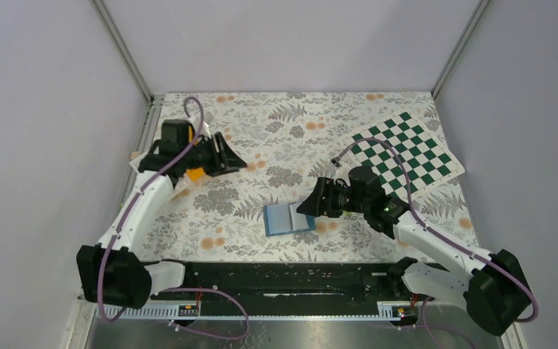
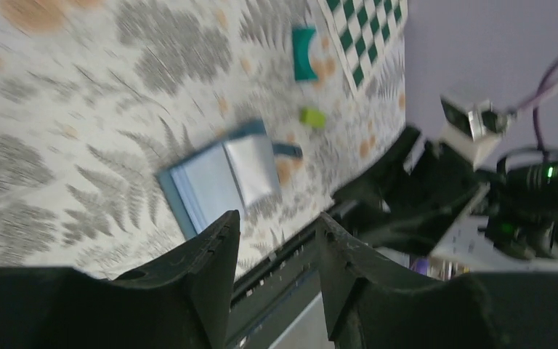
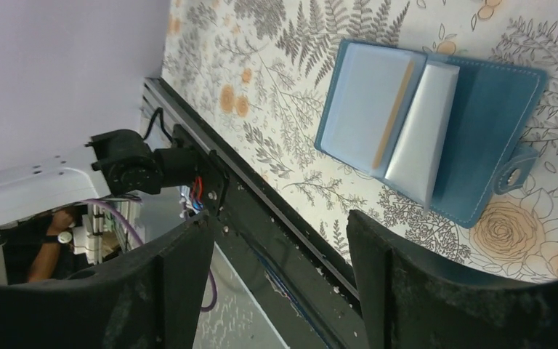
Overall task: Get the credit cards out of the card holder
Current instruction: Place the credit card in the storage box, then remove the credit card from the card holder.
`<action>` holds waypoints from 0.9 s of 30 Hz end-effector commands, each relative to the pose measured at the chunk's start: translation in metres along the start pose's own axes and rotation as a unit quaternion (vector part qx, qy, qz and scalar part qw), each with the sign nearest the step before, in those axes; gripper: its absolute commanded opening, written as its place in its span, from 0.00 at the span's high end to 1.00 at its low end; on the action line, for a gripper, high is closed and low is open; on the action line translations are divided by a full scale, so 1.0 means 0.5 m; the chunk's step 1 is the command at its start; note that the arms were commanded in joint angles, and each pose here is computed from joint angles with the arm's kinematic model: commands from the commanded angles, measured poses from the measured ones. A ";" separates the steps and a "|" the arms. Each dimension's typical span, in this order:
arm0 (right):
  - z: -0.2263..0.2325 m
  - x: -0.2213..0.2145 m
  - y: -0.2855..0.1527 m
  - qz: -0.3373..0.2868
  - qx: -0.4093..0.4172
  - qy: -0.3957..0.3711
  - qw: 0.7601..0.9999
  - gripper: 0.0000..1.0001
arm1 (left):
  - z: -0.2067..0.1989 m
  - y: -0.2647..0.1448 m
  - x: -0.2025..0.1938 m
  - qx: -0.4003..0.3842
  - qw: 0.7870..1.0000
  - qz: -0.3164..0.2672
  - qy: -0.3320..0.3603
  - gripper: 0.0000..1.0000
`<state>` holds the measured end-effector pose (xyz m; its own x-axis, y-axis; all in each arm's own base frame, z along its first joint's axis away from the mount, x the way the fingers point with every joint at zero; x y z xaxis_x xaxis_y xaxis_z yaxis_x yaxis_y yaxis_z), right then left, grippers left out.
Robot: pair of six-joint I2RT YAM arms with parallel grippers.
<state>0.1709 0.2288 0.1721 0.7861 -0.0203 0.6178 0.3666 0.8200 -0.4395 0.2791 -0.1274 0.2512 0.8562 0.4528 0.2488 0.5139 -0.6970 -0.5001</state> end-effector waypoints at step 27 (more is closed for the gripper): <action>-0.071 -0.069 0.233 0.140 -0.342 -0.201 0.907 0.22 | 0.226 0.093 -0.173 0.001 0.991 -0.058 -0.121 0.61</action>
<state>0.1977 0.3085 0.0781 0.7182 0.4127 0.5602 0.4660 0.3126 -0.8277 0.2084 -0.1430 0.0929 0.8013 0.5982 0.0027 0.4958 -0.6615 -0.5626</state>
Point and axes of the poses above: each gripper's point midway between its finger pads, its own y axis out along the fingers, its own z axis along the line the jaws close on, x = y × z, the point moved 4 cm from there along -y, back along the fingers, and after that the axes turned 13 degrees about -y, right-handed, at the moved point
